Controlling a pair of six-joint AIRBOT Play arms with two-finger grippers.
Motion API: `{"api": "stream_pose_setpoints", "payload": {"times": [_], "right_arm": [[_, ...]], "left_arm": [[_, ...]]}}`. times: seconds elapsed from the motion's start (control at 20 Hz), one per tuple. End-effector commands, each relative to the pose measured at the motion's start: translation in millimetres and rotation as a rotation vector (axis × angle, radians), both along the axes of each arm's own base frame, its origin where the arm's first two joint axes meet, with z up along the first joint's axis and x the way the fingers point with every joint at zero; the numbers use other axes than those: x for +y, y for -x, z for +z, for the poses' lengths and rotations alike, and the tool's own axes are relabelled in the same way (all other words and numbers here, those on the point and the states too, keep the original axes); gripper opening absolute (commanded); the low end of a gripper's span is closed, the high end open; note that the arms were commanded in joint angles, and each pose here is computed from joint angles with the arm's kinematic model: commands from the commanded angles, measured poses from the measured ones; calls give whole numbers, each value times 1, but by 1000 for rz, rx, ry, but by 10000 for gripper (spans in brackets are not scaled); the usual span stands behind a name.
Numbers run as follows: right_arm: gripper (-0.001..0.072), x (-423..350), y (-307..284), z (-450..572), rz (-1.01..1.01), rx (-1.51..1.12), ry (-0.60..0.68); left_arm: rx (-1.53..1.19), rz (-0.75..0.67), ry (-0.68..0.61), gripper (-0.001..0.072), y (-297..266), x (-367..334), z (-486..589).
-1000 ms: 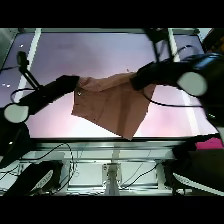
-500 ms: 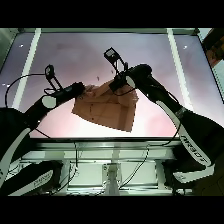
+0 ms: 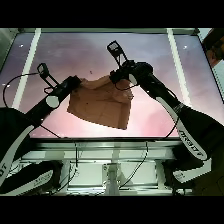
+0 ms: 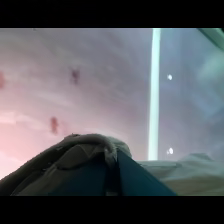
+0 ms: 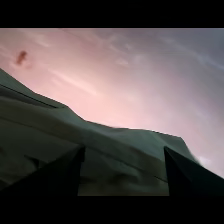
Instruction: Fold the clothes and pants, and hang the long-sleeved shirts on hangers.
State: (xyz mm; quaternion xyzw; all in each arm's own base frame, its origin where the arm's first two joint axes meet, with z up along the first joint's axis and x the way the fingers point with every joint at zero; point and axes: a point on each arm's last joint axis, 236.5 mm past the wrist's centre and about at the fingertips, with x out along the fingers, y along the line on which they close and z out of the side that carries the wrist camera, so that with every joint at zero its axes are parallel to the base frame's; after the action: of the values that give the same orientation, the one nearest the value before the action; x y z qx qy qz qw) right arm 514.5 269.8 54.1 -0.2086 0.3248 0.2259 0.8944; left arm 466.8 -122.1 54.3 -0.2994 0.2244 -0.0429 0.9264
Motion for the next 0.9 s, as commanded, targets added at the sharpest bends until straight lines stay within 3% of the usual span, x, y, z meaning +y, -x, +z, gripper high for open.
{"api": "stream_pose_setpoints", "payload": {"times": [0.0,0.05,0.45,0.6,0.7,0.85], "right_arm": [[552,-23,-1,0,-43,37,22],[553,-31,2,0,-57,55,32],[549,-141,30,2,-267,262,123],[550,-184,42,8,-359,321,124],[550,-203,44,15,-398,326,117],[550,-215,50,20,-424,336,118]], "left_arm": [[-65,51,-11,548,-8,12,13],[-73,57,-12,690,-9,14,15],[7,120,14,688,-4,71,14],[346,-42,89,688,50,69,-38],[531,-263,48,688,99,55,-67],[612,-399,24,687,124,57,-85]]}}
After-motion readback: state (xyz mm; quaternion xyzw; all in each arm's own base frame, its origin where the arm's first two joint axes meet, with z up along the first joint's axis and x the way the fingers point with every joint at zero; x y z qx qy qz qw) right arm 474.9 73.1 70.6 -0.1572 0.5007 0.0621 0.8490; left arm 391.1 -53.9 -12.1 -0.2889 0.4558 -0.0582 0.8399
